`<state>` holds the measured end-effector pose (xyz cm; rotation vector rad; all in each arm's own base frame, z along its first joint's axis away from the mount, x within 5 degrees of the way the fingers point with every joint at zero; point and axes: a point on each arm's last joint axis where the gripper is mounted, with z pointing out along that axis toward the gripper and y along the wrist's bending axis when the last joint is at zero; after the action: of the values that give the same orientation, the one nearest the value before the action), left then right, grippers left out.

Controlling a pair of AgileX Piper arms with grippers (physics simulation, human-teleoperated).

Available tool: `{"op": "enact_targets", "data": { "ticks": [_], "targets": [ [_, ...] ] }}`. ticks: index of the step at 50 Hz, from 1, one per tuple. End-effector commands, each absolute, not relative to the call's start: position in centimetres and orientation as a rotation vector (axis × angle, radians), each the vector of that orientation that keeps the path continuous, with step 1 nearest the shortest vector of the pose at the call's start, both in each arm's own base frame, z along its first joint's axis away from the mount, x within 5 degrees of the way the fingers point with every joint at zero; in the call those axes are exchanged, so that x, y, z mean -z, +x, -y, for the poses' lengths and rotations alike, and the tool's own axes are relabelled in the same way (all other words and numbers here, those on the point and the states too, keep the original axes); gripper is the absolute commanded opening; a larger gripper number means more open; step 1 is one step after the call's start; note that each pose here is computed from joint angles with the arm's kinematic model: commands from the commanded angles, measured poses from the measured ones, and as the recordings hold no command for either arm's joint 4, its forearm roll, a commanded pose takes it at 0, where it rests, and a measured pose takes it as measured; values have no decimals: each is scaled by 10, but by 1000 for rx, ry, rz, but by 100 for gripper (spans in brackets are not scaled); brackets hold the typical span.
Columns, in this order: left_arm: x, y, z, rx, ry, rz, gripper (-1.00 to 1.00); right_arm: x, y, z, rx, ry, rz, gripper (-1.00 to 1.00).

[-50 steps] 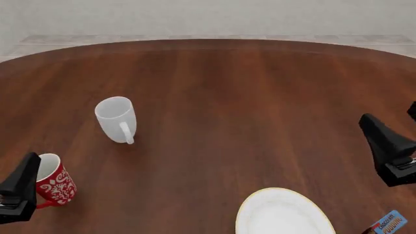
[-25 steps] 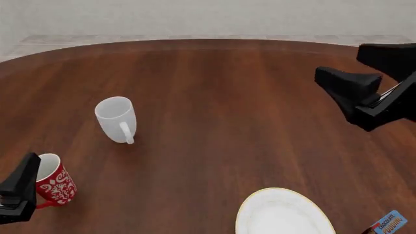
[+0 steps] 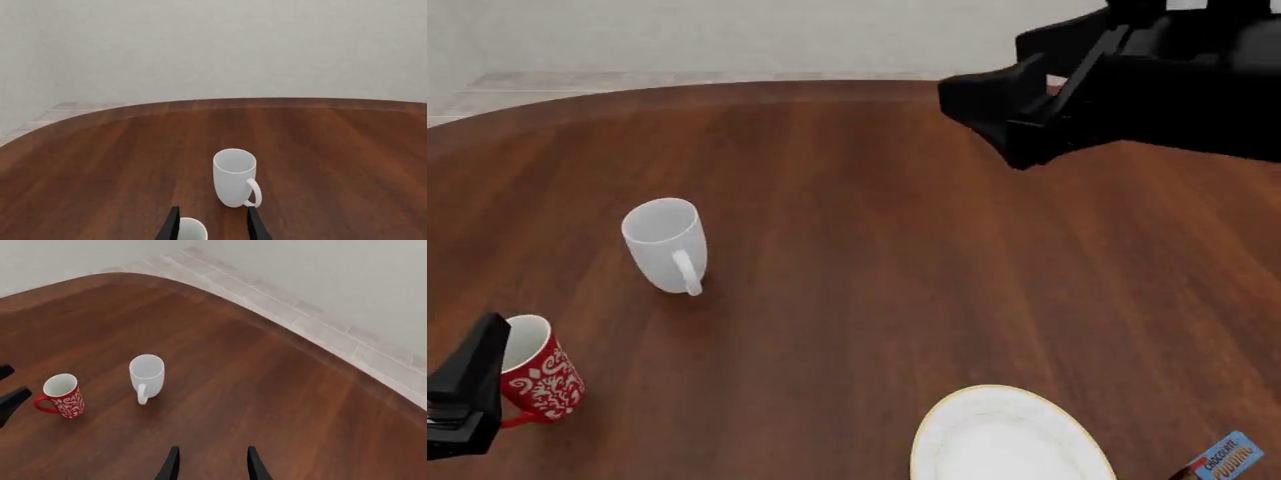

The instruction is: Put the white mug on the plate.

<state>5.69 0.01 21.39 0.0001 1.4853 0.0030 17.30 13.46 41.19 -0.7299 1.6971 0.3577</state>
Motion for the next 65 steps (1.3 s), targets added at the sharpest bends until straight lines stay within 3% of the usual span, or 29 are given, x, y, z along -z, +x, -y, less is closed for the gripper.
{"op": "enact_targets", "data": {
  "ticks": [1, 27, 65],
  "targets": [
    [-214, 56, 0, -3, 1, -1485, 100, -413, 193, -162, -385, -770, -1731, 100],
    [-214, 57, 0, -3, 1, -1485, 100, -401, 223, -210, -428, -823, -1779, 100],
    [-214, 57, 0, -3, 1, -1485, 100, -356, 255, -272, -492, -850, -1847, 100]
  ]
}}
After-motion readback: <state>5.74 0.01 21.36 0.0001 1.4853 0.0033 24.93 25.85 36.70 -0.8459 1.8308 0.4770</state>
